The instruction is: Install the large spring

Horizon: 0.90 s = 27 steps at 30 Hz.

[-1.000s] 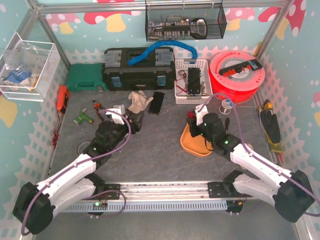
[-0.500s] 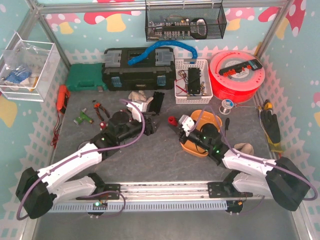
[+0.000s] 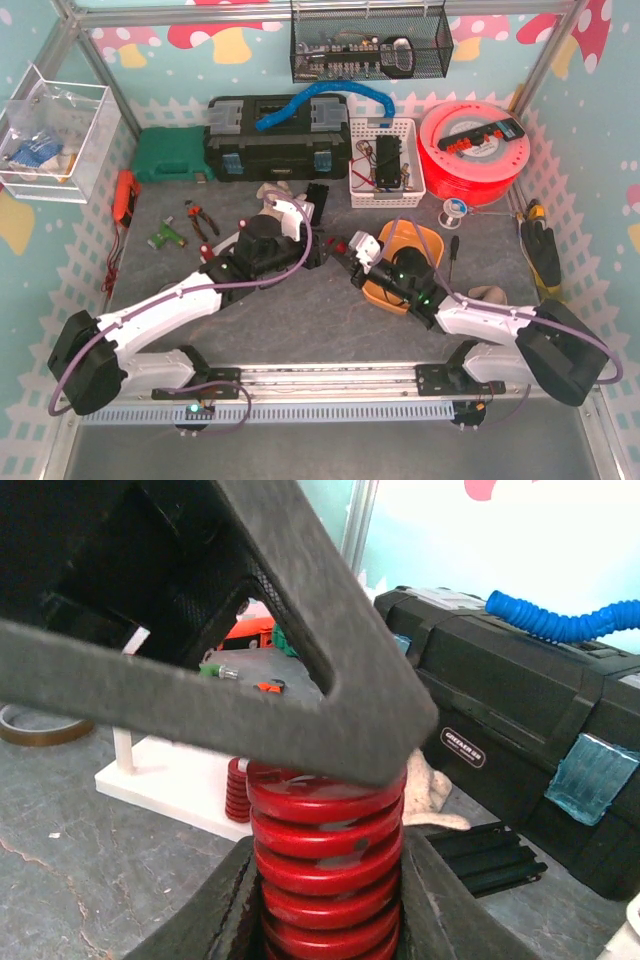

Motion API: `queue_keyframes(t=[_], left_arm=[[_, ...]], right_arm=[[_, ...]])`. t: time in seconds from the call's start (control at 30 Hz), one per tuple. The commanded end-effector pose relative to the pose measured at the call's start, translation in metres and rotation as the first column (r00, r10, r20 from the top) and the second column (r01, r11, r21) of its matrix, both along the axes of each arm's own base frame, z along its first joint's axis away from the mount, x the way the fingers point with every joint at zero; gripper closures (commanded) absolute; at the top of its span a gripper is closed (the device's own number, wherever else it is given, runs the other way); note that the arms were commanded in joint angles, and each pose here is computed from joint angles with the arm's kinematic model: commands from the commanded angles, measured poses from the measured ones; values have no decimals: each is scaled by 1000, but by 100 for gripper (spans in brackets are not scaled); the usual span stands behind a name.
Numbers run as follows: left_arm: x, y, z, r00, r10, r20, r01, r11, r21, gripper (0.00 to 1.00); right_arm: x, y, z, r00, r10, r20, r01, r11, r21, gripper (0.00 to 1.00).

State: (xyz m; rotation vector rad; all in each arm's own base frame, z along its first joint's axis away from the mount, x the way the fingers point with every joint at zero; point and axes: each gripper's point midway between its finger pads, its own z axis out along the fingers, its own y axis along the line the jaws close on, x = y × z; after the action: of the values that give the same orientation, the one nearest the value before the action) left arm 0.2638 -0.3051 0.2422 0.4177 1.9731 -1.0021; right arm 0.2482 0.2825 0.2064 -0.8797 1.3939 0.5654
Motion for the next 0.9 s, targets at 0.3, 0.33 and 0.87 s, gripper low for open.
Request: queue_keyframes(t=[0.3, 0.33, 0.87], left_arm=[[-2, -15, -8, 998, -50, -36, 51, 998, 32, 58], [-3, -15, -8, 998, -51, -39, 53, 998, 32, 60], [6, 7, -11, 997, 69, -27, -67, 994, 84, 100]], right_arm=[[11, 10, 27, 1000, -23, 10, 22, 995, 95, 90], [11, 10, 27, 1000, -24, 5, 23, 995, 97, 90], [13, 7, 10, 996, -48, -81, 51, 998, 38, 28]])
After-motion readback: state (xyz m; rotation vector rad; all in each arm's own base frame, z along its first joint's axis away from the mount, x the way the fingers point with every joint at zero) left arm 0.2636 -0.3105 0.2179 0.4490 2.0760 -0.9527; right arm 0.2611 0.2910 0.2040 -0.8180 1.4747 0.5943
